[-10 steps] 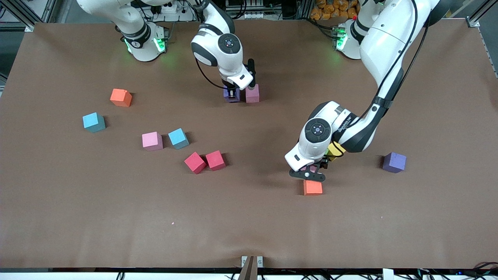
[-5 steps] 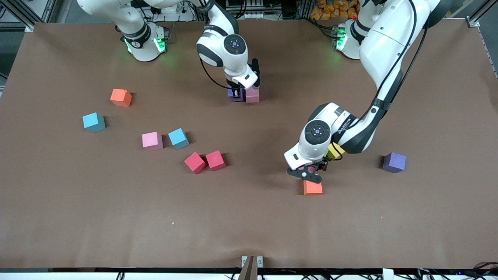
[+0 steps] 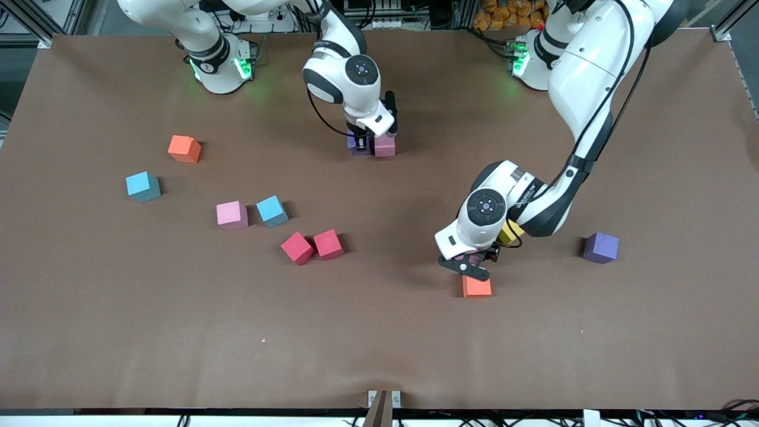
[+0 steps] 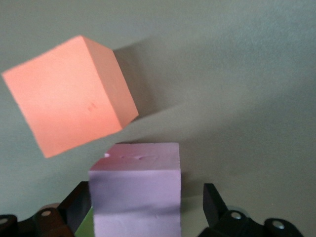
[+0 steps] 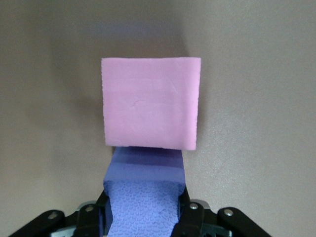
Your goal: Arrange 11 blocks into digit 3
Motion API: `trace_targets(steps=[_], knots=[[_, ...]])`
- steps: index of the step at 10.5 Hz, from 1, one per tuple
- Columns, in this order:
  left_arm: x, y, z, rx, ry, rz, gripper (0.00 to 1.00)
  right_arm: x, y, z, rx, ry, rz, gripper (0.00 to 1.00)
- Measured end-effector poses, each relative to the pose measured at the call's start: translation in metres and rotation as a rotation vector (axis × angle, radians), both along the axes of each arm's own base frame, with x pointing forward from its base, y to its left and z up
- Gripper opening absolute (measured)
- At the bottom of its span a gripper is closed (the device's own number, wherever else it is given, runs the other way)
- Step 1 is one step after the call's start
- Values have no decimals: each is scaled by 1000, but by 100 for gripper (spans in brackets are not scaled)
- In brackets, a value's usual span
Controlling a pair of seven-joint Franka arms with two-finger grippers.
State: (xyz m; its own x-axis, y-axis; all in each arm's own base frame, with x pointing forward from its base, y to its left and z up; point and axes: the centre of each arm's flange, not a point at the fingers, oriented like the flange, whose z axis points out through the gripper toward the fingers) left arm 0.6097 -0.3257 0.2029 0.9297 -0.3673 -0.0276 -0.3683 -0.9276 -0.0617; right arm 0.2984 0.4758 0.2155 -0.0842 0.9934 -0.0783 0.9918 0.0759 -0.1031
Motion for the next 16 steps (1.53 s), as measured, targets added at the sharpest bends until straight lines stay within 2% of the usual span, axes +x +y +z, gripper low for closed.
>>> trace_targets(steps=[1, 2, 4, 9, 11, 14, 16], knots=[[0, 0, -4, -13, 3, 8, 97, 0, 0, 0, -1, -1, -1, 52], [1, 2, -6, -19, 4, 15, 91, 1, 0, 0, 0, -2, -2, 52], [5, 6, -5, -24, 1, 23, 63, 3, 2, -2, 7, -3, -5, 52], [7, 8, 40, -49, 16, 83, 62, 3, 7, -3, 5, -13, -1, 52], [-8, 9, 72, -54, 23, 116, 62, 3, 8, -5, 12, -16, 0, 62], [-38, 14, 93, -37, 30, 122, 62, 6, 7, -7, 10, -17, -2, 99], [-59, 16, 100, -22, 39, 127, 62, 9, 10, -1, 12, -22, -5, 100]])
